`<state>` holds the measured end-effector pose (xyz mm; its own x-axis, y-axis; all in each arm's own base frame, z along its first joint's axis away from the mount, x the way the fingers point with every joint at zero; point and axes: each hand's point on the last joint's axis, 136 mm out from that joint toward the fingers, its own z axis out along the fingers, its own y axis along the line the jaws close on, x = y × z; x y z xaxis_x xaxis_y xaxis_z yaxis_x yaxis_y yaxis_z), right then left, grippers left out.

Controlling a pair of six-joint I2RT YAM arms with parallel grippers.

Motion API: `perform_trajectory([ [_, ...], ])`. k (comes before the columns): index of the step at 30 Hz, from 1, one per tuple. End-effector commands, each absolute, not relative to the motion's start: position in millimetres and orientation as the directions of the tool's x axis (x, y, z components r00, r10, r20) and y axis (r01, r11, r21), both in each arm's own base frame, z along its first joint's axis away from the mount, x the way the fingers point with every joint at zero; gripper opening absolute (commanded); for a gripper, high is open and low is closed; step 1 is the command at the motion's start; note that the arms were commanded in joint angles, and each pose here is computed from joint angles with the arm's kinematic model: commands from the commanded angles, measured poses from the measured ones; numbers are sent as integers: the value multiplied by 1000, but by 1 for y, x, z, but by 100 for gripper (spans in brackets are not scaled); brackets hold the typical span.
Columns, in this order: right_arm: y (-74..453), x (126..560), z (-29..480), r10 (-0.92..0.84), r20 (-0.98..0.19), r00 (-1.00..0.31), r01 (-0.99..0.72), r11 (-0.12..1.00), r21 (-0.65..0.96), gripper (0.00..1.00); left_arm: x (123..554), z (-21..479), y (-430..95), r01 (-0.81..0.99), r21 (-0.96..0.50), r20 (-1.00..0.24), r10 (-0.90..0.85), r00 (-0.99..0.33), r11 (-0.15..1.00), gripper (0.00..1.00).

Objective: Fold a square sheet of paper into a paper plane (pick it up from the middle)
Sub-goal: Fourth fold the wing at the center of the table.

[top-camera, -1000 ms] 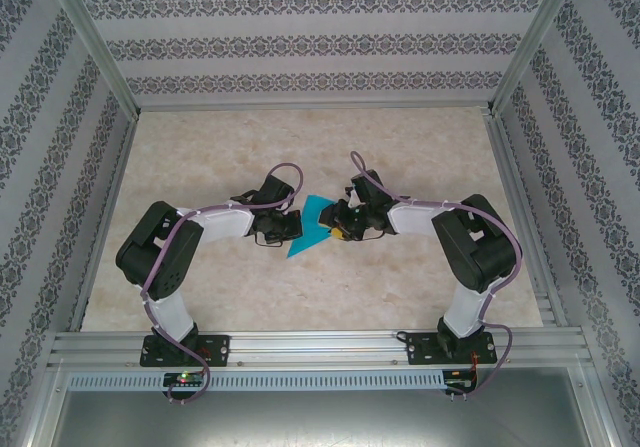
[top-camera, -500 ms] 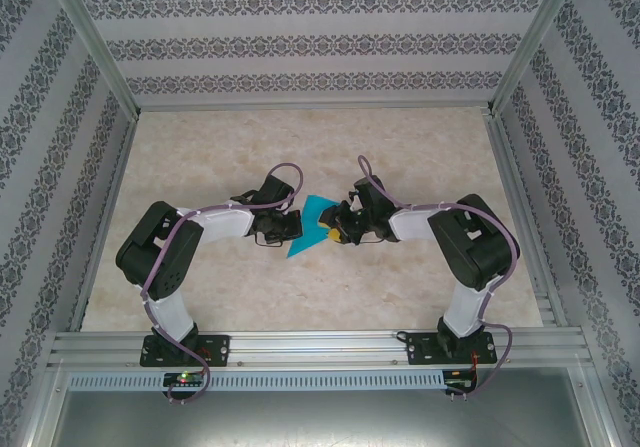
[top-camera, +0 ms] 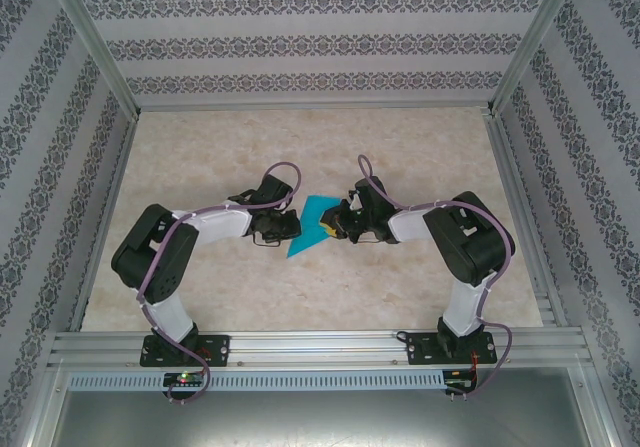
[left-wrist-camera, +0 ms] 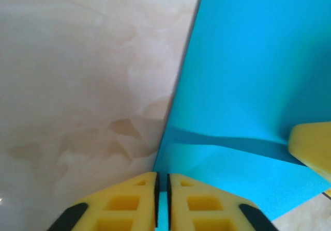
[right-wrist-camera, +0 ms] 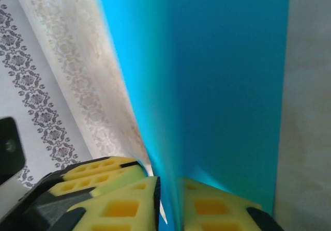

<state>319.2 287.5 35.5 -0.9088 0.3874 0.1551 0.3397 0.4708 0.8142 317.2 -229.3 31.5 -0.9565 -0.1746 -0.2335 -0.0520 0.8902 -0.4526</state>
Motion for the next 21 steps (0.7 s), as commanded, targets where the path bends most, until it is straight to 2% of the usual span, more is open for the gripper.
perform_trajectory([
  [1,283,320,32,388,146,-910,336,483,809,9,317,58,-220,-39,-428,-295,-180,-938,903,25],
  [5,281,322,42,387,93,-917,296,507,809,0,318,75,-214,-38,-432,-346,-205,-916,901,42],
  [9,275,325,59,389,34,-921,257,538,803,0,319,90,-213,-15,-457,-394,-218,-893,889,63],
  [12,268,327,74,398,-11,-917,236,564,792,0,321,105,-216,24,-488,-435,-220,-873,872,76],
  [17,258,330,93,426,-60,-903,226,589,776,0,323,124,-222,102,-518,-499,-203,-842,849,89],
  [21,254,336,111,442,-101,-891,212,603,769,1,328,140,-224,155,-511,-551,-184,-814,845,94],
])
